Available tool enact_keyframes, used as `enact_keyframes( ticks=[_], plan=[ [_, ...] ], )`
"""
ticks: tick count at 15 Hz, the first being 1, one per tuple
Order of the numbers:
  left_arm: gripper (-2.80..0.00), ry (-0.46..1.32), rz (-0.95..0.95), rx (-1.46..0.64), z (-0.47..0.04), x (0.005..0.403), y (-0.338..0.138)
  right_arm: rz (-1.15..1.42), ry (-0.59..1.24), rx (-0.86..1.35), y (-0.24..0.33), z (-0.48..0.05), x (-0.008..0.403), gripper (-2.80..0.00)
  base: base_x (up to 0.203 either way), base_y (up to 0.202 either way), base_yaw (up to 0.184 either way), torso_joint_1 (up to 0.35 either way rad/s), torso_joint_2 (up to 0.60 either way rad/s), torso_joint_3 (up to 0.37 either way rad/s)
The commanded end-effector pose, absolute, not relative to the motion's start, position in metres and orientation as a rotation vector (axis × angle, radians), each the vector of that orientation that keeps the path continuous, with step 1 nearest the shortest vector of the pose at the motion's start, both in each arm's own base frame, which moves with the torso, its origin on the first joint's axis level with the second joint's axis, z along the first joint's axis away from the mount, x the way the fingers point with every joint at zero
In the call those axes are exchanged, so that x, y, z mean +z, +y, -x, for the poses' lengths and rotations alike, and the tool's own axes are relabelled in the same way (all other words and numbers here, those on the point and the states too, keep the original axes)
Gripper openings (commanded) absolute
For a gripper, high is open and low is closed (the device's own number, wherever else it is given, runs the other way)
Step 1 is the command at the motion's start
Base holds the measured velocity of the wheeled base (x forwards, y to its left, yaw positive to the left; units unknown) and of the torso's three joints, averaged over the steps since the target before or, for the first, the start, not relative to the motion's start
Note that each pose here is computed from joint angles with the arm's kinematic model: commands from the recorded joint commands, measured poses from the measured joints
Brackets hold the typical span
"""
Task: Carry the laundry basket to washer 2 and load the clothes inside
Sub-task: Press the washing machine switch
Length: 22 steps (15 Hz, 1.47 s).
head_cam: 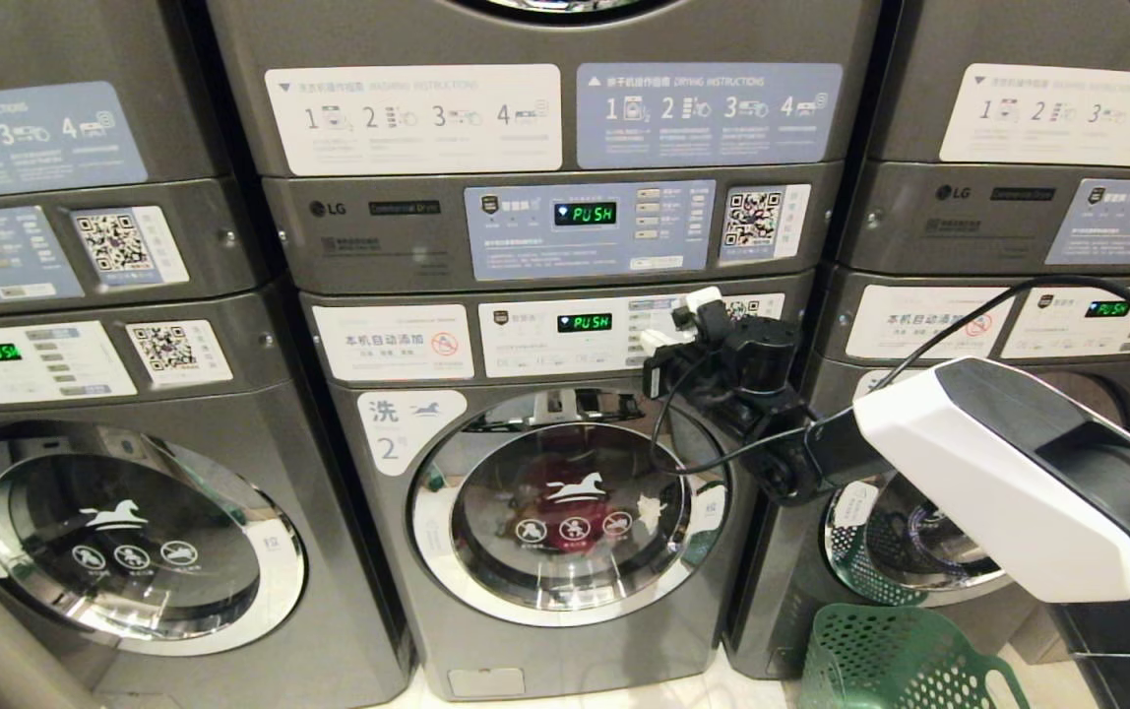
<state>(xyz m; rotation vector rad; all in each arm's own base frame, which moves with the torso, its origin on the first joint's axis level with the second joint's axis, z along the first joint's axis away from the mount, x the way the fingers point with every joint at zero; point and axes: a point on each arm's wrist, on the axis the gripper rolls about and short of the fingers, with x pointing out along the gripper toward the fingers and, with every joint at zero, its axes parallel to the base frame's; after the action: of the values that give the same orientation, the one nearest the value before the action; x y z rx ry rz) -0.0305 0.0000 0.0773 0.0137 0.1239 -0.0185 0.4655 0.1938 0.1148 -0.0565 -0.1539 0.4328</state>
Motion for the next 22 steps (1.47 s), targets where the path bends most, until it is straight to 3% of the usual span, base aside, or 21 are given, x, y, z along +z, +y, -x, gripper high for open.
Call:
enact_keyframes(
  ticks=[1, 22],
  plan=[
    [-2.8, 0.124, -0.014, -0.018, 0.031, 0.077, 0.0, 0.056, -0.166, 0.436, 0.192, -0.462, 0.122, -2.8, 0.0, 0.0, 0.0, 0.0, 0.0, 0.0],
    [-2.8, 0.126, -0.014, -0.019, 0.031, 0.077, 0.0, 0.061, -0.162, 0.436, 0.197, -0.472, 0.126, -2.8, 0.0, 0.0, 0.0, 0.0, 0.0, 0.0]
  ],
)
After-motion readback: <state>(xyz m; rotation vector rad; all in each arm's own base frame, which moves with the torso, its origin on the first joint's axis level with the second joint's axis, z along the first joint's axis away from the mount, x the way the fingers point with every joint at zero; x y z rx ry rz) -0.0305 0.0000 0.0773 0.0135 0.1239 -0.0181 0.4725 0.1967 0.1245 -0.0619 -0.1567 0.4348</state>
